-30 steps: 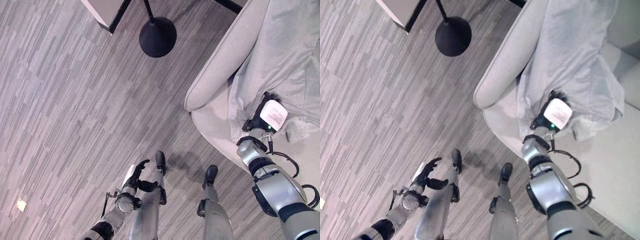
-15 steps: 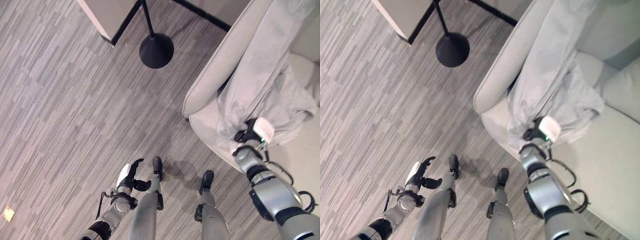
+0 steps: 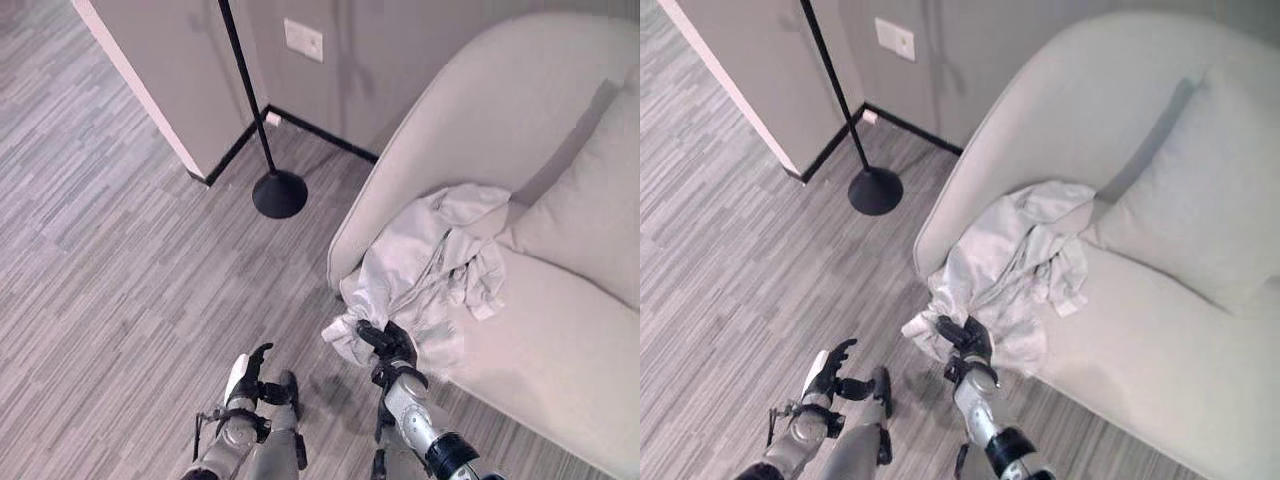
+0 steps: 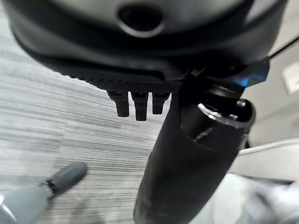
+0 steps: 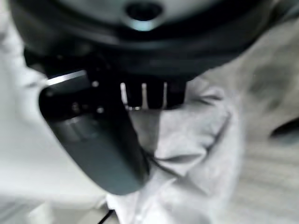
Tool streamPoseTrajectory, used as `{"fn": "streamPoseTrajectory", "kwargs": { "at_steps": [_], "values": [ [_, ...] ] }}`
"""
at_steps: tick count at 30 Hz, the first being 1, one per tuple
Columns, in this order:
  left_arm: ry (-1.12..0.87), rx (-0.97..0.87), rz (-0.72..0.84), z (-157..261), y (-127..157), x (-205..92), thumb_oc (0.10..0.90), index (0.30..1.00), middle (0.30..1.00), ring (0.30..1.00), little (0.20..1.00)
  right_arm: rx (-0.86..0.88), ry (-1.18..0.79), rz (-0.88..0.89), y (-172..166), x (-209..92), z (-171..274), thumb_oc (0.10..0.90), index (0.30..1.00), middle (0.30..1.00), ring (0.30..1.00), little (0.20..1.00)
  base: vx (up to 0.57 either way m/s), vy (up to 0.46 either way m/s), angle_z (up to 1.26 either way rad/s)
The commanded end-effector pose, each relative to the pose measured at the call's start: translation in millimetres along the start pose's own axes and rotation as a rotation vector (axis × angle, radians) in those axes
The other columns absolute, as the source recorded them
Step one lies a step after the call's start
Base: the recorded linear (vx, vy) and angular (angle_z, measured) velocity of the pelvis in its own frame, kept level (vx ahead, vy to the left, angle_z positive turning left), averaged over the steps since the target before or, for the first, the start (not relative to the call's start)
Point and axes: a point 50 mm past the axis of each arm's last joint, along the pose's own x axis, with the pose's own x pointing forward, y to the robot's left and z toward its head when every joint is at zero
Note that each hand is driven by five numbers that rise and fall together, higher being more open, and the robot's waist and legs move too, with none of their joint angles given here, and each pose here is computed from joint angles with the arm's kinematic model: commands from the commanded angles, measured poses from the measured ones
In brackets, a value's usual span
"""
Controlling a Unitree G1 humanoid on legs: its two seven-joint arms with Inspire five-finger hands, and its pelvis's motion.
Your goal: Hang the clothes on the sofa on the clothes rack.
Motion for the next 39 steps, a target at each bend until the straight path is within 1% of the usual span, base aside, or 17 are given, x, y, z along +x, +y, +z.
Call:
{"fn": "streamPoseTrajectory", "kwargs": {
  "at_steps": [1, 2, 5, 12, 13, 16, 17, 18, 20, 24, 26, 27, 31, 32, 35, 39],
  "values": [
    [-0.012, -0.037, 0.023, 4.9, 20.1, 7.6, 0.8, 0.9, 0.9, 0.9, 0.9, 0.131, -0.266, 0.144, 14.9, 4.0, 67.2, 0.4, 0.3, 0.3, 0.3, 0.3, 0.05, -0.021, 0.02],
    [-0.012, -0.037, 0.023, 4.9, 20.2, 7.7, 0.8, 0.9, 0.9, 0.9, 0.9, 0.131, -0.267, 0.144, 15.0, 4.0, 67.3, 0.4, 0.3, 0.3, 0.3, 0.3, 0.02, -0.008, 0.04],
    [-0.006, -0.061, -0.009, 1.6, 21.9, 3.2, 0.8, 0.9, 0.9, 0.9, 0.9, 0.161, -0.378, 0.24, 25.9, -1.7, 103.6, 0.4, 0.3, 0.3, 0.3, 0.3, 0.03, -0.01, 0.02],
    [-0.058, -0.061, -0.064, 10.9, 20.2, 0.2, 0.8, 0.9, 0.9, 0.9, 0.9, 0.151, -0.528, 0.445, 71.4, -15.8, 157.4, 0.4, 0.3, 0.3, 0.3, 0.3, 0.01, -0.004, 0.01],
    [-0.075, -0.071, -0.073, 15.1, 18.2, 0.4, 0.8, 0.9, 0.9, 0.9, 0.9, 0.15, -0.589, 0.502, 88.0, -21.6, 178.7, 0.4, 0.3, 0.3, 0.3, 0.3, 0.0, 0.0, 0.0],
    [-0.094, -0.063, -0.085, 20.6, 14.4, 0.4, 0.8, 0.9, 0.9, 0.9, 0.9, 0.141, -0.698, 0.573, 109.5, -36.0, 212.4, 0.4, 0.3, 0.3, 0.3, 0.3, 0.02, -0.008, -0.07],
    [-0.094, -0.064, -0.084, 21.0, 14.4, 0.5, 0.8, 0.9, 0.9, 0.9, 0.9, 0.14, -0.699, 0.574, 109.7, -36.0, 212.8, 0.4, 0.3, 0.3, 0.3, 0.3, 0.02, -0.002, -0.05],
    [-0.128, -0.087, -0.07, 29.9, 16.0, 1.3, 0.8, 0.9, 0.9, 0.9, 0.9, 0.119, -0.782, 0.617, 122.3, -48.6, 235.7, 0.4, 0.3, 0.3, 0.3, 0.3, 0.01, 0.0, -0.05],
    [-0.171, -0.095, -0.04, 40.8, 19.9, 3.7, 0.8, 0.9, 0.9, 0.9, 0.9, 0.1, -0.858, 0.643, 131.8, -59.8, 255.6, 0.4, 0.3, 0.3, 0.3, 0.3, 0.01, 0.001, -0.04],
    [-0.27, -0.061, 0.085, 64.0, 34.3, 7.4, 0.8, 0.9, 0.9, 0.9, 0.9, 0.093, -0.999, 0.724, 148.4, -91.2, 285.0, 0.4, 0.3, 0.3, 0.3, 0.3, 0.0, 0.0, 0.0],
    [-0.325, -0.034, 0.177, 75.6, 43.5, 8.9, 0.8, 0.9, 0.9, 0.9, 0.9, 0.088, -1.055, 0.755, 153.3, -104.7, 296.8, 0.4, 0.3, 0.3, 0.3, 0.3, 0.0, 0.0, 0.0],
    [-0.38, -0.042, 0.262, 86.6, 53.8, 8.2, 0.8, 0.9, 0.9, 0.9, 0.9, 0.082, -1.1, 0.779, 159.8, -115.3, 306.1, 0.4, 0.3, 0.3, 0.3, 0.3, 0.02, -0.002, -0.03],
    [-0.491, -0.025, 0.464, 109.6, 75.4, 7.6, 0.8, 0.9, 0.9, 0.9, 0.9, 0.095, -1.156, 0.816, 169.8, -130.3, 317.1, 0.4, 0.3, 0.3, 0.3, 0.3, 0.0, -0.002, -0.02],
    [-0.491, -0.025, 0.465, 109.7, 75.4, 7.6, 0.8, 0.9, 0.9, 0.9, 0.9, 0.095, -1.156, 0.817, 170.1, -130.4, 317.3, 0.4, 0.3, 0.3, 0.3, 0.3, 0.01, -0.001, -0.05],
    [-0.564, 0.019, 0.606, 124.2, 91.7, 6.4, 0.8, 0.9, 0.9, 0.9, 0.9, 0.118, -1.177, 0.858, 173.6, -139.6, 320.5, 0.4, 0.3, 0.3, 0.3, 0.3, 0.01, 0.004, -0.01],
    [-0.636, 0.072, 0.725, 140.5, 106.0, 4.0, 0.8, 0.9, 0.9, 0.9, 0.9, 0.096, -1.199, 0.928, 175.7, -153.1, 315.9, 0.4, 0.3, 0.3, 0.3, 0.3, 0.02, 0.013, -0.09]
  ]
}}
